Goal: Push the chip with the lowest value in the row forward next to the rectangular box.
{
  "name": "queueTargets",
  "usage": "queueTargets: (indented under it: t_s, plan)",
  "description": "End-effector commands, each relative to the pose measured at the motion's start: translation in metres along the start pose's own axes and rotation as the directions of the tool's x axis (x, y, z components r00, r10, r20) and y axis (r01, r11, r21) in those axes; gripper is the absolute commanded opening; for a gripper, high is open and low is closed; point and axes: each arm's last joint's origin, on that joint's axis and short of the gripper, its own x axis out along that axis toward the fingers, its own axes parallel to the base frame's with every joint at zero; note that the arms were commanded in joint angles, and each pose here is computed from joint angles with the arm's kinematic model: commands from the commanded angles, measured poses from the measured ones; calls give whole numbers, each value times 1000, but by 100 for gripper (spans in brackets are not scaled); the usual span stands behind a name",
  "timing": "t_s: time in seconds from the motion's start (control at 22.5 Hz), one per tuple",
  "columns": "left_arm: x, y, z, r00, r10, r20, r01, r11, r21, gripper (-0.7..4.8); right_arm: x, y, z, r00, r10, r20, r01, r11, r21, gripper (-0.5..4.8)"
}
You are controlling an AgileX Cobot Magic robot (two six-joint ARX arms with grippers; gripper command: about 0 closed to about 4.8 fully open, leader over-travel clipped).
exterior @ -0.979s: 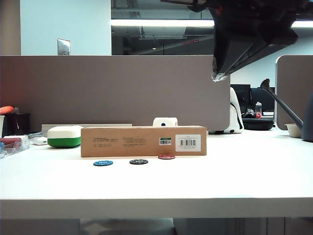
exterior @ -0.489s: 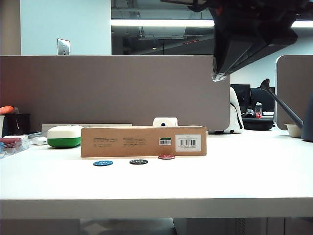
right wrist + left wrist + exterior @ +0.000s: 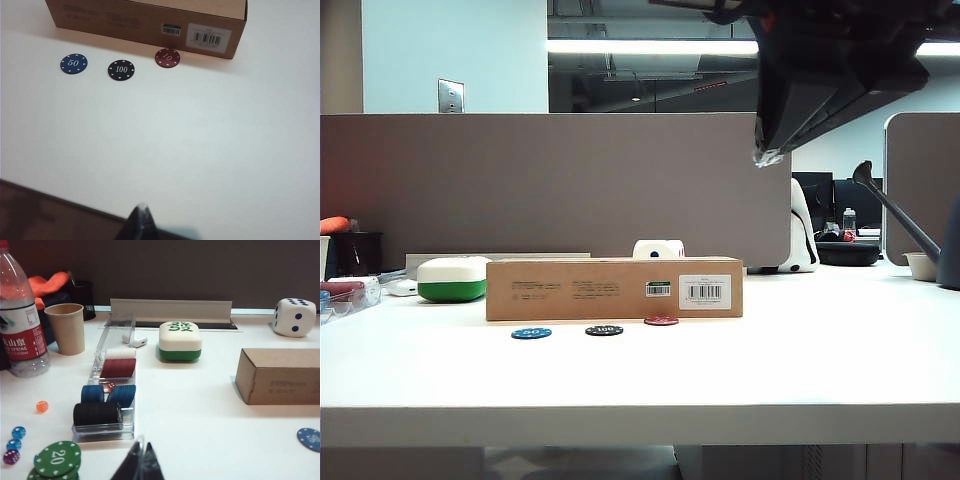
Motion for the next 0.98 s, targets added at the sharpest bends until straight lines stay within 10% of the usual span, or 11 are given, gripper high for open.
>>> queueTargets:
  t_s: [0.04,0.98]
  plan:
    - [0,0,3,1000,-4,24,4,1000,-22,-5,-1,0,2,1000,-1,11,1,1000,9,-5]
    - [0,0,3,1000,-4,24,4,1000,-22,-5,-5,-2,4,1000,3,23,-3,1000,9,-5]
